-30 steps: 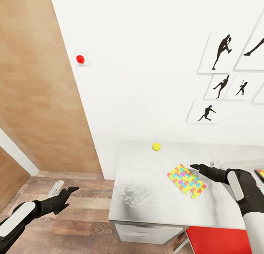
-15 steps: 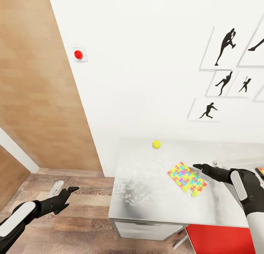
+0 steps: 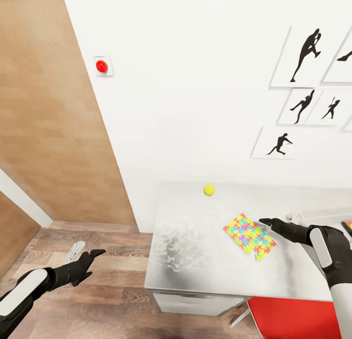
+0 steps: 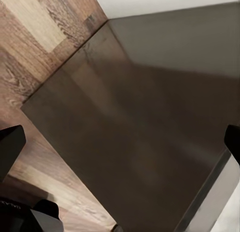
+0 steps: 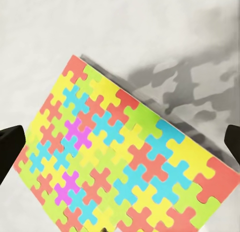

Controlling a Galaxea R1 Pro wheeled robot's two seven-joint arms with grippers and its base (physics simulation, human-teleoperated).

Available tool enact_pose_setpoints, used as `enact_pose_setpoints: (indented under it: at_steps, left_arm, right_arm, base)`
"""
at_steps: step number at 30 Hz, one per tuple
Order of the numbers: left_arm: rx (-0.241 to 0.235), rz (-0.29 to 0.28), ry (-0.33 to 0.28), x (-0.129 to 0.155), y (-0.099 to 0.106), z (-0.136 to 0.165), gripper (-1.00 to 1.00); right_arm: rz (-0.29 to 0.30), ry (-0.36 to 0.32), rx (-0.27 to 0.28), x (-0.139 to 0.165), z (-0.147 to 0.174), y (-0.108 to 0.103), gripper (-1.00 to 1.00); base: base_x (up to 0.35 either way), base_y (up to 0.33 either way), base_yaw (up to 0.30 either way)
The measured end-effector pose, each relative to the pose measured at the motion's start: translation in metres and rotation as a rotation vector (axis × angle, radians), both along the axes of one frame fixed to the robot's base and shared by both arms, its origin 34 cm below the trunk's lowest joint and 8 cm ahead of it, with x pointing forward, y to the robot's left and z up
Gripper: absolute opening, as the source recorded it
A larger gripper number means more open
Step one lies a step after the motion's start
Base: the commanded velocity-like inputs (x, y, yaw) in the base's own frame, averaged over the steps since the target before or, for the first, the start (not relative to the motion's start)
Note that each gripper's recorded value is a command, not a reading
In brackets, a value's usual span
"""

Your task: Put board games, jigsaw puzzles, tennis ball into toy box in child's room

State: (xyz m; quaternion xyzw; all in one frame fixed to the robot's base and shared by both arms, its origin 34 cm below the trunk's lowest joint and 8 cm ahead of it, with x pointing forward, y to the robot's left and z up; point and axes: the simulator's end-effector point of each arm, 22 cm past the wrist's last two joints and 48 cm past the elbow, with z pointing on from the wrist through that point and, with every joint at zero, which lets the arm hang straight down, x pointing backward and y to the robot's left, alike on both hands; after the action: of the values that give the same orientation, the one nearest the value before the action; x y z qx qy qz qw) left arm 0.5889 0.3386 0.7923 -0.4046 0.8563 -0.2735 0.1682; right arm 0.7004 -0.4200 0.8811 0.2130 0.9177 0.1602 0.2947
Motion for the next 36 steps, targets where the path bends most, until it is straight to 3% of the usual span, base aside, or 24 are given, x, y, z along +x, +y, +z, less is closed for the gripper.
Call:
enact_pose_setpoints:
  at_steps: [19,36]
  left_arm:
    - [0.001,0.001,0.034,-0.007,0.001,-0.016,1.00]
    - [0.018,0.030,0.096,-0.026,0.015,-0.037,1.00]
  right_arm:
    - [-0.007,0.028,0.004,-0.004,-0.018,-0.001,1.00]
    - [-0.007,0.038,0.008,-0.005,-0.024,-0.001,1.00]
  base:
    - [0.000,0.000,0.000]
    - [0.000,0.000,0.000]
